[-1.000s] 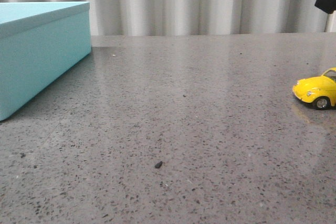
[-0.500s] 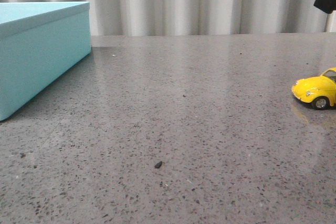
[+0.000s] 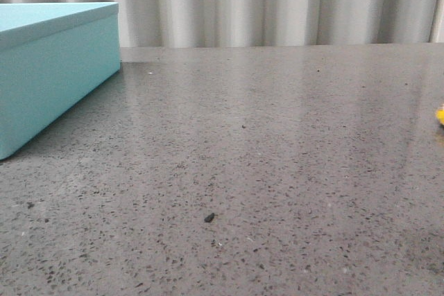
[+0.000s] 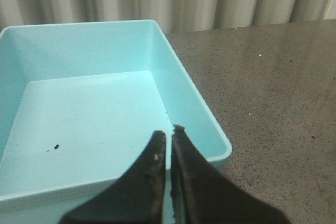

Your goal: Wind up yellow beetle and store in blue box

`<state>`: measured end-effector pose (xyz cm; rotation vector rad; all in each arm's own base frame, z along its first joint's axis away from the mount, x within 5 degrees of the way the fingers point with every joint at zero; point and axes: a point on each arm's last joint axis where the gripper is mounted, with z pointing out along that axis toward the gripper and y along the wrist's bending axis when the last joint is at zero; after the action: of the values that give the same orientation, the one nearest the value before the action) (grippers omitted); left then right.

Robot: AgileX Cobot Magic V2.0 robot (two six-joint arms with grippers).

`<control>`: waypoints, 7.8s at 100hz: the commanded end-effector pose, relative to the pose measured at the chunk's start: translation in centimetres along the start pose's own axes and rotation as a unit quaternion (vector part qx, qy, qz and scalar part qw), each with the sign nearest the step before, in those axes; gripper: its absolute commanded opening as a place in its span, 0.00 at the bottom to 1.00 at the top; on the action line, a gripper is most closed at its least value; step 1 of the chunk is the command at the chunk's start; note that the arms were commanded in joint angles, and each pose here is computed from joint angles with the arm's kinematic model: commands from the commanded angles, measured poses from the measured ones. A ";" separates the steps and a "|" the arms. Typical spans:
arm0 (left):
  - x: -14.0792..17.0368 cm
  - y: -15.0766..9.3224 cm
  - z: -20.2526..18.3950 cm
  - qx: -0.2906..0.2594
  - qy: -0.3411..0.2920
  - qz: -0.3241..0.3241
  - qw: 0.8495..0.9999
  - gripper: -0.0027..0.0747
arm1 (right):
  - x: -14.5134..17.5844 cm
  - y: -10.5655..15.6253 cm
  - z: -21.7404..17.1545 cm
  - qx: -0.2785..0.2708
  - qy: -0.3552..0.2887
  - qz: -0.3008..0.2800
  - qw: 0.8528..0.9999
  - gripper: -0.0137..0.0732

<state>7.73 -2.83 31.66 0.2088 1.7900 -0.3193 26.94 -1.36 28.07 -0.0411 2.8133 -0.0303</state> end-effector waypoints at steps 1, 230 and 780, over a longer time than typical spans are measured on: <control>-1.7 -0.1 -0.2 -0.001 -0.045 -0.009 0.999 0.01 | 0.0 -0.9 0.1 0.027 0.005 -0.003 1.000 0.10; -7.4 -11.6 19.9 0.317 0.271 0.463 0.782 0.53 | 14.4 2.7 -20.2 -0.011 -0.534 -0.135 0.834 0.10; 8.6 4.0 0.9 -0.179 -0.178 0.047 0.966 0.01 | 19.5 1.6 -21.5 0.009 -0.659 -0.123 0.742 0.10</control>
<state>7.70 -0.32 21.08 -0.0099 1.6618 -0.0746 1.57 -0.05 41.02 -0.3041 1.4222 -0.0595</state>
